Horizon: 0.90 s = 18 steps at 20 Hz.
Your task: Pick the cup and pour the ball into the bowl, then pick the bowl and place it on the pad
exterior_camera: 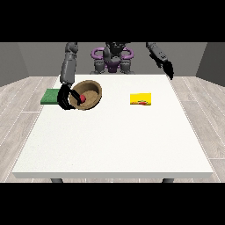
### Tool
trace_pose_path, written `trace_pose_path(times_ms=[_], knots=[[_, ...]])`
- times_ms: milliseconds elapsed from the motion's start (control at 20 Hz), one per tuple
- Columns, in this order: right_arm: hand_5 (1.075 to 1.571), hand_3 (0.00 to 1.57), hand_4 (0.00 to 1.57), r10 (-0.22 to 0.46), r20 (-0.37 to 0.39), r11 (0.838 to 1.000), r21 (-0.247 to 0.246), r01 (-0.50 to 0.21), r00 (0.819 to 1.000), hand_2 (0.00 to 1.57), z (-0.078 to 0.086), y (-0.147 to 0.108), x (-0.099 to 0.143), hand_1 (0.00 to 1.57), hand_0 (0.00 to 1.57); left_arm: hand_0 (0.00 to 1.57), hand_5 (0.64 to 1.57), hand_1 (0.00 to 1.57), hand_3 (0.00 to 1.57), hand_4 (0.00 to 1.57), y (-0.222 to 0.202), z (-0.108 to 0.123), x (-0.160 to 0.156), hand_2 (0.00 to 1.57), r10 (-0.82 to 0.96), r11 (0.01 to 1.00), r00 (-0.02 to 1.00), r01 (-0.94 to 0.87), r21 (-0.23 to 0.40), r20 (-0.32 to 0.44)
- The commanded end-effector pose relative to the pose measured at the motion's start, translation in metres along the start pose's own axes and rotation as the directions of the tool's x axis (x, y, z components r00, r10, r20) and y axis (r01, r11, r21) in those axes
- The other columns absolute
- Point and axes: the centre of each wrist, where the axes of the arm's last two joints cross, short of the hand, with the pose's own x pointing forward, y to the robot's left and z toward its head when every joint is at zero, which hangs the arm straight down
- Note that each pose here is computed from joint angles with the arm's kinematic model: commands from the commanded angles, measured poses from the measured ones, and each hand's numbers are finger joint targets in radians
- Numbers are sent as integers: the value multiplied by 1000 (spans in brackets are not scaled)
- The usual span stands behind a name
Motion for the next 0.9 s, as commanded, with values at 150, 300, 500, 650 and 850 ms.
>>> trace_pose_path(times_ms=[150,300,500,650,850], knots=[[1569,1571,1267,232,-236,968,150,-201,944,1571,-12,-19,19,1571,1571,0,716,0,0,0,0,45,-44,0,67,996,978,-55,67,-197],[1562,1571,1421,467,-185,878,212,-429,865,1571,-25,-67,41,1571,1571,0,724,0,0,0,-18,61,-53,0,87,994,960,-67,81,-265],[1555,1571,1571,597,-48,781,264,-567,800,1571,-41,-67,102,1571,1571,0,732,0,0,0,-17,93,-72,0,118,986,933,-68,155,-340],[1555,1571,1571,611,40,743,317,-590,791,1571,-36,-21,136,1571,1571,0,719,0,0,0,14,132,-85,0,105,973,910,-11,231,-401],[1554,1571,1571,596,91,743,316,-590,798,1571,-39,-34,151,1571,1571,0,718,0,0,0,53,162,-86,0,78,960,918,36,279,-388]])
